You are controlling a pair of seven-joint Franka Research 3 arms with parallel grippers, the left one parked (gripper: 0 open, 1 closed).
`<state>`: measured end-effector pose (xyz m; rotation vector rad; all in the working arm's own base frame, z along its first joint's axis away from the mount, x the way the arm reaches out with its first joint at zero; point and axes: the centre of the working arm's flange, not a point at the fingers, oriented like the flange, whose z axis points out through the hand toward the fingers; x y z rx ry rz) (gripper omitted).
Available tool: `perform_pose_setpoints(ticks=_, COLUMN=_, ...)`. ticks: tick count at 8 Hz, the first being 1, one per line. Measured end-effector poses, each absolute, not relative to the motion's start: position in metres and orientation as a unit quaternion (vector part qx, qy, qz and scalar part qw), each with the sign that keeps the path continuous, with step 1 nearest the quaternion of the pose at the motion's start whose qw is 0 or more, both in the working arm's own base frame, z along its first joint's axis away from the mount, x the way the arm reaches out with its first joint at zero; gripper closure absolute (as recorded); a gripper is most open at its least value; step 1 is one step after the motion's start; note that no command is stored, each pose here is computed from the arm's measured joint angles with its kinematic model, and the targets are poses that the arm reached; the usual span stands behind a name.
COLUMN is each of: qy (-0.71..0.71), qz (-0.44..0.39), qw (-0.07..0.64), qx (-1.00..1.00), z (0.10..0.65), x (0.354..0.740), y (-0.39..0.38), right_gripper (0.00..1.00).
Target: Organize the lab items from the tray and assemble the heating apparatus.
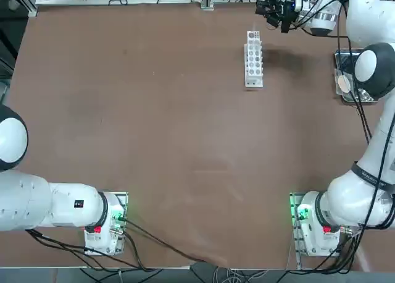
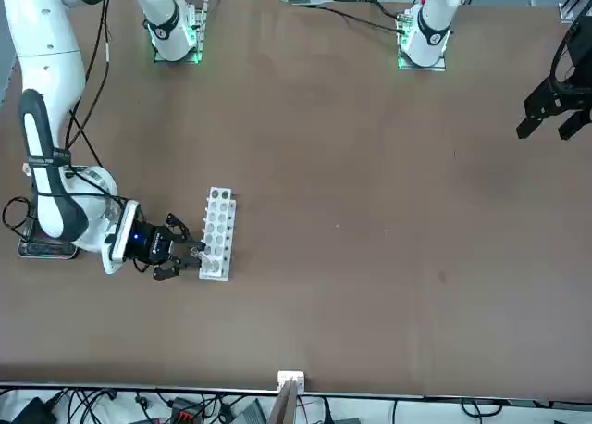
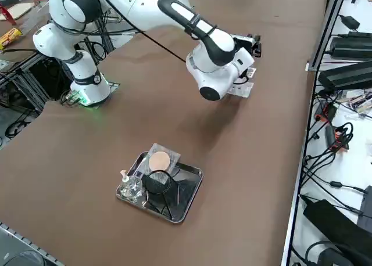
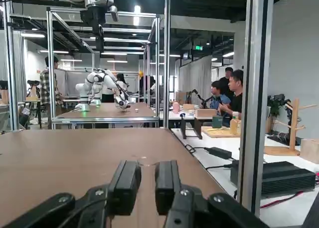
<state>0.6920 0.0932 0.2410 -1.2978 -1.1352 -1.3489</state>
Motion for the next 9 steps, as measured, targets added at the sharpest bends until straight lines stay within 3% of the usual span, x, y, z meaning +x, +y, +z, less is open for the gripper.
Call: perform_pose_setpoints(ticks=9, qy=-0.461, qz=-0.536, qw=0.462, qx=-0.535, z=0.215, x=0.686, y=0.095, right_gripper=0.70)
